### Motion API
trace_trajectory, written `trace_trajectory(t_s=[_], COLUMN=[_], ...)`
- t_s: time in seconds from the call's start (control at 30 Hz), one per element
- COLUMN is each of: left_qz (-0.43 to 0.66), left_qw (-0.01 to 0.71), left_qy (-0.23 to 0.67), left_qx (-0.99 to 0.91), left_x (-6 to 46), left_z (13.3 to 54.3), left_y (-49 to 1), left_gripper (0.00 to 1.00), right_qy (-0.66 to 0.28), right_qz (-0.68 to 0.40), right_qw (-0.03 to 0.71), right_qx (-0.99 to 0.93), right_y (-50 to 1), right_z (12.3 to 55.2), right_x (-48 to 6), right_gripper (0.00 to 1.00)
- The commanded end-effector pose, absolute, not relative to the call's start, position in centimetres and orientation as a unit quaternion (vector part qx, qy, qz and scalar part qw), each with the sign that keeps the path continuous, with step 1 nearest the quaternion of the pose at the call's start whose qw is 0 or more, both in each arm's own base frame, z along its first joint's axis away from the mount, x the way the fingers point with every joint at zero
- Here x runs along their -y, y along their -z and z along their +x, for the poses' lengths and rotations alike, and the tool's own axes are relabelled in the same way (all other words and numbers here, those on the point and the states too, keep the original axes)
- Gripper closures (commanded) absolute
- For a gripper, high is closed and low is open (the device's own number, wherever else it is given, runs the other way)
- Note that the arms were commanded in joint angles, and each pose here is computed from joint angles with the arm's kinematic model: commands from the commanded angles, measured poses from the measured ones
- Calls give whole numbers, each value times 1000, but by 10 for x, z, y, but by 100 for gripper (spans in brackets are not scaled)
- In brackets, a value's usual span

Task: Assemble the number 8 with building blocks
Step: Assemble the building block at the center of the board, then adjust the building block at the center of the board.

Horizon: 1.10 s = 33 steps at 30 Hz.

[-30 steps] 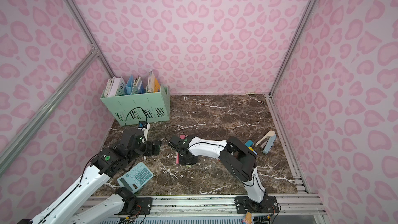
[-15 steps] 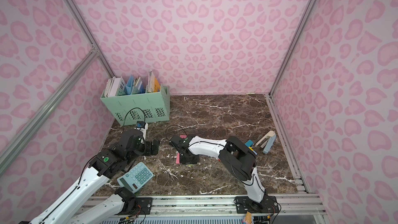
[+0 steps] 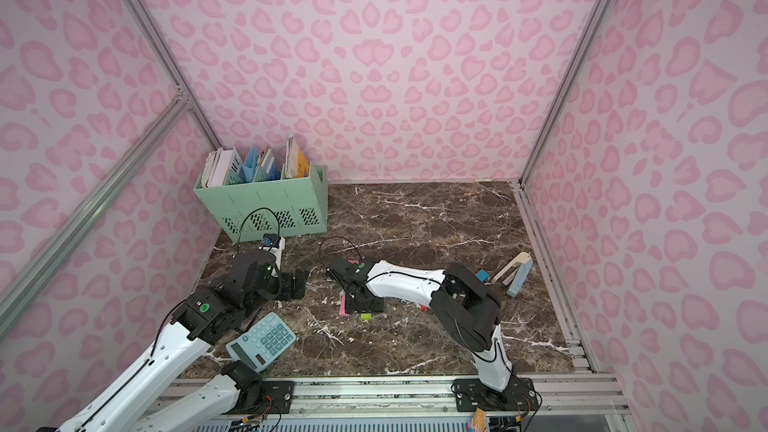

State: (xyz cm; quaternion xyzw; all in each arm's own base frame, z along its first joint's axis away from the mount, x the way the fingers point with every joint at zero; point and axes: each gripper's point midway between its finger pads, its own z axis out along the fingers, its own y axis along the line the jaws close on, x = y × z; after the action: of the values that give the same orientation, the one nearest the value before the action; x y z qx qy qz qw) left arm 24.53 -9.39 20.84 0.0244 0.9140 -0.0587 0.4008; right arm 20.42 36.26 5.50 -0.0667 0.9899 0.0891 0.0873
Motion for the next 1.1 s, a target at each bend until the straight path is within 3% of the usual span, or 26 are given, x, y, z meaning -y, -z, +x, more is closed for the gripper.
trace_trajectory(t_s=[0.0, 0.13, 0.5, 0.7, 1.07], left_qz=[22, 15, 2, -5, -3], left_qw=[395, 383, 287, 222, 172], left_qy=[61, 87, 185, 205, 206], left_qx=[-916, -920, -940, -953, -963], left_x=[96, 109, 189, 224, 251], left_z=[247, 256, 315, 343, 372], left_y=[-207, -208, -184, -144, -90], left_gripper=[1, 2, 2, 2, 2], right_qy=[-129, -171, -267, -302, -323], right_qz=[-82, -92, -74, -79, -77], right_qw=[141, 200, 242, 245, 265], right_qx=[-978, -960, -930, -918, -905], right_y=[-92, -132, -131, -122, -120], right_z=[217, 228, 230, 224, 215], right_x=[-373, -370, -322, -310, -291], right_gripper=[35, 29, 14, 10, 10])
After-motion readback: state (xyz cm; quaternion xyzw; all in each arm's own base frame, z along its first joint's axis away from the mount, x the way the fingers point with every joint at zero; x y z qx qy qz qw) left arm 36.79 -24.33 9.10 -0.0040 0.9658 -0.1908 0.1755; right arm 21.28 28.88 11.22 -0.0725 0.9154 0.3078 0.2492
